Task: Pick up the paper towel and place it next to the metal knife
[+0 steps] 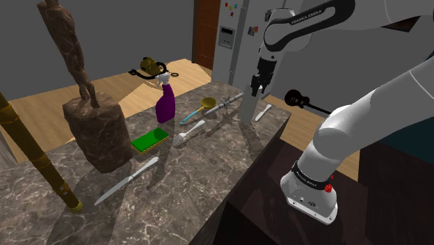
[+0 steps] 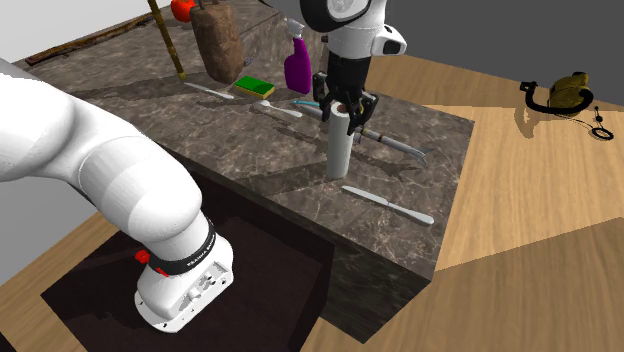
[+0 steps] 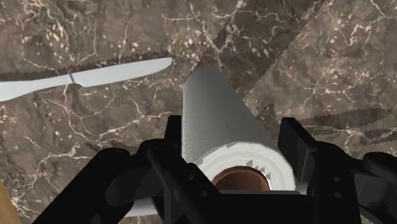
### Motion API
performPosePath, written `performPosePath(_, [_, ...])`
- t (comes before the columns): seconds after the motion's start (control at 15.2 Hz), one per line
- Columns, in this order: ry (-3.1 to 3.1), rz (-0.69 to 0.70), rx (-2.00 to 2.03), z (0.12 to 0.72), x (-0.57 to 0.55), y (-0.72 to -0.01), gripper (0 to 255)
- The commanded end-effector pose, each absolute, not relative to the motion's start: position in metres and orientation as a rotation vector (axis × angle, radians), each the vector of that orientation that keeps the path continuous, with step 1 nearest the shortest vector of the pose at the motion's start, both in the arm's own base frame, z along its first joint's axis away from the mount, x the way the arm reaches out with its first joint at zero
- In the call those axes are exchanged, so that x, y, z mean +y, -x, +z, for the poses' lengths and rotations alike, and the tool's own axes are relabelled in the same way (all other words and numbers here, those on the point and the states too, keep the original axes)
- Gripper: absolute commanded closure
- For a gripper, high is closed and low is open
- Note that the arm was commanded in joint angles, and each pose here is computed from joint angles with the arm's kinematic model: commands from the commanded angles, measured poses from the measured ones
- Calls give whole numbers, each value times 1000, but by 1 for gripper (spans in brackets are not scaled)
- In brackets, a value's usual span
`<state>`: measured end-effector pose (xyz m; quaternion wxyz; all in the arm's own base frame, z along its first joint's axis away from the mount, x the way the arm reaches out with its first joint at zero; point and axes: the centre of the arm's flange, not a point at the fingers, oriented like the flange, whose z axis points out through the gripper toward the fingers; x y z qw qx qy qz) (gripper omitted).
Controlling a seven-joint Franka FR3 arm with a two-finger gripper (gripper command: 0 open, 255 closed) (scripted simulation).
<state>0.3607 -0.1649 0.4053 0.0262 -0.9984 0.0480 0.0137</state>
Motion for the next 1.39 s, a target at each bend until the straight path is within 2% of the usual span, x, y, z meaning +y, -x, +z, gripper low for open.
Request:
performPosePath(0.0, [3085,45,148,405,-165,-361,255])
performPosePath(0.46, [3085,45,148,405,-165,-361,255])
performPosePath(1.32, [3085,45,148,473,-165,-361,255])
